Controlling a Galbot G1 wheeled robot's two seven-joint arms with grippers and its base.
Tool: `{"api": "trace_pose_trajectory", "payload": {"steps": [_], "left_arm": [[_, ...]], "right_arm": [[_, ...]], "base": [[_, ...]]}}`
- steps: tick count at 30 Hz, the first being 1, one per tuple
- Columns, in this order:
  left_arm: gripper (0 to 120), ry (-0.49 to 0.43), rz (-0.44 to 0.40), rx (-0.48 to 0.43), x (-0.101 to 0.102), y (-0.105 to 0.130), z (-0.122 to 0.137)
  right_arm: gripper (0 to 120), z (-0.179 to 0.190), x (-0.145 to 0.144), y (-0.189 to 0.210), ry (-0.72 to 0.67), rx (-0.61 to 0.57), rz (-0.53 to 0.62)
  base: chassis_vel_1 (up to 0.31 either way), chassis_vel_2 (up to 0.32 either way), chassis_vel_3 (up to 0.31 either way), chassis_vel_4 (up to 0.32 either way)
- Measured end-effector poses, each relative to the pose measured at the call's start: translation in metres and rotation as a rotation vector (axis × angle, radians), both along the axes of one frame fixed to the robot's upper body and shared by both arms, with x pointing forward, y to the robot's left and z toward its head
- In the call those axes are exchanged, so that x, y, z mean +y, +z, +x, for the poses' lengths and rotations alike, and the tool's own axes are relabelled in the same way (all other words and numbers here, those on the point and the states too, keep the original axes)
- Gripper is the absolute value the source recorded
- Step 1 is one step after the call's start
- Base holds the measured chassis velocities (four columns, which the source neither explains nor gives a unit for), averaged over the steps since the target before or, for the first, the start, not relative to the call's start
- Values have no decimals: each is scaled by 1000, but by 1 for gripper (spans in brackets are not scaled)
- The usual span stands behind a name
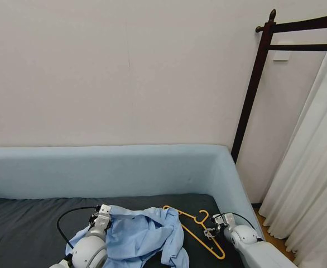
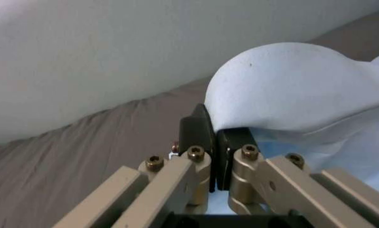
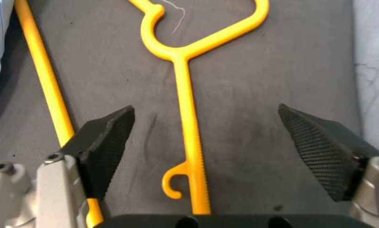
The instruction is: Pick up the clothes from the sofa and hang them on the clothes hanger.
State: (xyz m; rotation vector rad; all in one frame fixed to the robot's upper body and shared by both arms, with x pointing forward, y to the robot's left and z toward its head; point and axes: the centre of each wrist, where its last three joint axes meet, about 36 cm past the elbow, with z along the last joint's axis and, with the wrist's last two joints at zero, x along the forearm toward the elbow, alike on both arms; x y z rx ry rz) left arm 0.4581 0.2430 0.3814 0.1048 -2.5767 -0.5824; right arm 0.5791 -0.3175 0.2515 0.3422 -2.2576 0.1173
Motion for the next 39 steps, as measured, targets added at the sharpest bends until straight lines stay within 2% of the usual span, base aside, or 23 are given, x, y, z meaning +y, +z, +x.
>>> {"api": "trace_pose_trajectory", "payload": {"steps": [1,3,5,8,10,19,20,22,31,35,39], "left_arm": [[0,0,0,0,0,0,0],[0,0,3,-3,1,0,0],[0,0,4,-4,2,0,0],[0,0,5,-7,2,1,0],[0,0,5,-7,3,0,-1],[0,-3,8,-11,6,0,-1],[0,-3,8,-11,6,0,-1],[0,-5,11,-12,7,1,-1],[0,-10,13,-9,8,1,-4],[0,-10,12,-11,9,3,-5],[0,-12,2,-9,11,6,-6]], "right_arm": [[84,0,0,0,0,0,0],[74,0,2,-3,15,2,-2],[71,-1,3,-3,22,3,-5],[56,-1,4,-8,41,13,-25],[52,-1,3,-10,44,17,-30],[14,-1,-4,-19,40,50,-24],[14,-1,-4,-19,40,50,-24],[6,-1,-4,-19,36,67,-22],[5,3,-3,-13,-8,90,-8],[5,8,-9,8,-38,21,-17],[5,5,-2,54,-26,-127,-32]], "base": [[0,0,0,0],[0,0,0,0],[0,0,0,0],[0,0,0,0],[0,0,0,0],[0,0,0,0],[0,0,0,0],[0,0,0,0],[0,0,0,0],[0,0,0,0],[0,0,0,0]]}}
